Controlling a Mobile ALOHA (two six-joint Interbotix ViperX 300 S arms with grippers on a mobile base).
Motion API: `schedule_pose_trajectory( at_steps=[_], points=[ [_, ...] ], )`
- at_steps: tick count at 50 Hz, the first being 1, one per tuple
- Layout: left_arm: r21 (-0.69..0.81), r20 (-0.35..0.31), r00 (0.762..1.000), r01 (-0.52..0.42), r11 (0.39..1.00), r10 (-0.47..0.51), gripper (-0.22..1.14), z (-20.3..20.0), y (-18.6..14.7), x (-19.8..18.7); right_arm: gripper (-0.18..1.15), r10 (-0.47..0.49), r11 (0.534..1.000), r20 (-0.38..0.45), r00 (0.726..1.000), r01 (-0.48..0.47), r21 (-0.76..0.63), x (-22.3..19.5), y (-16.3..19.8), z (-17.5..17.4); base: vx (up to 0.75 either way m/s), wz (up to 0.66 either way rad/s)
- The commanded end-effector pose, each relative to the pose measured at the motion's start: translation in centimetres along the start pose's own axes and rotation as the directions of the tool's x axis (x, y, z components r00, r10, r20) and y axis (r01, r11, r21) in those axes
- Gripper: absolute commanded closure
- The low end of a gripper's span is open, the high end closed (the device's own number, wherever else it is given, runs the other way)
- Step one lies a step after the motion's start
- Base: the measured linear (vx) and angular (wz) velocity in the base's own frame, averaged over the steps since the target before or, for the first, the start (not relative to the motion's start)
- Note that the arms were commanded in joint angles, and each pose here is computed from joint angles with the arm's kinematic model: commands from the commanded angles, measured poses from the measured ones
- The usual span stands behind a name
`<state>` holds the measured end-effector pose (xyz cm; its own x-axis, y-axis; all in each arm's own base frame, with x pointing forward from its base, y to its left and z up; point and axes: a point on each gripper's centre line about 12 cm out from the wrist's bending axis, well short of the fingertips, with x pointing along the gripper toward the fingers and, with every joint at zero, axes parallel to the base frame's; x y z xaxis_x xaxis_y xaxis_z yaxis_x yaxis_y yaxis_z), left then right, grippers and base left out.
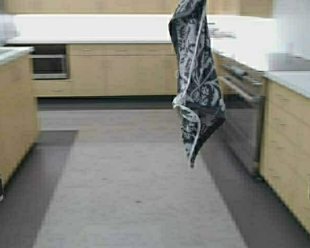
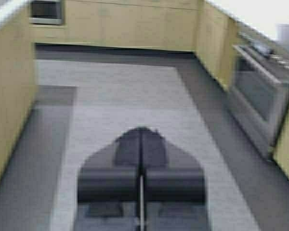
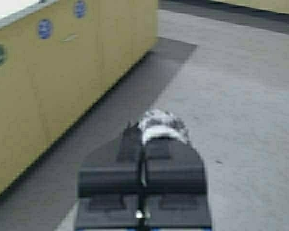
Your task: Get the cloth and wipe up the spill under the wine glass
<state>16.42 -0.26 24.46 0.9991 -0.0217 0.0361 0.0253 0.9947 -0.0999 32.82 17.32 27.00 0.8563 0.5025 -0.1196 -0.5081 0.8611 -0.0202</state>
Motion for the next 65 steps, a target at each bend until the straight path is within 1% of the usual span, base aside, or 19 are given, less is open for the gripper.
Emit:
schedule_pose_trajectory(
  at_steps=[1,9,34,47,65],
  points=[
    [-0.011,0.011,1.0,0.0,1.0,0.0,0.89,0.5,0.0,0.2,0.9,0.001,1.0,0.058,0.998,-0.001,-0.002,-0.5,0.0,1.8,0.0,0.48],
    [-0.02,0.018,1.0,0.001,1.0,0.0,0.89,0.5,0.0,0.1,0.9,0.001,1.0,0.08,0.997,0.0,-0.005,-1.0,0.1,2.5,0.0,0.49],
    [-0.015,0.014,1.0,0.002,1.0,-0.002,0.89,0.5,-0.1,0.3,0.9,0.0,1.0,0.087,0.996,0.0,-0.004,-1.2,0.1,2.7,-0.01,0.51],
    [-0.02,0.009,1.0,0.001,1.0,-0.001,0.89,0.4,0.0,0.3,0.9,0.003,1.0,0.105,0.994,-0.002,-0.004,-1.2,0.1,3.0,0.03,0.39],
    [-0.021,0.02,1.0,0.003,1.0,-0.003,0.89,0.7,-0.1,0.3,0.9,0.004,1.0,0.116,0.993,-0.004,-0.004,-1.1,0.1,3.1,0.05,0.37]
  ],
)
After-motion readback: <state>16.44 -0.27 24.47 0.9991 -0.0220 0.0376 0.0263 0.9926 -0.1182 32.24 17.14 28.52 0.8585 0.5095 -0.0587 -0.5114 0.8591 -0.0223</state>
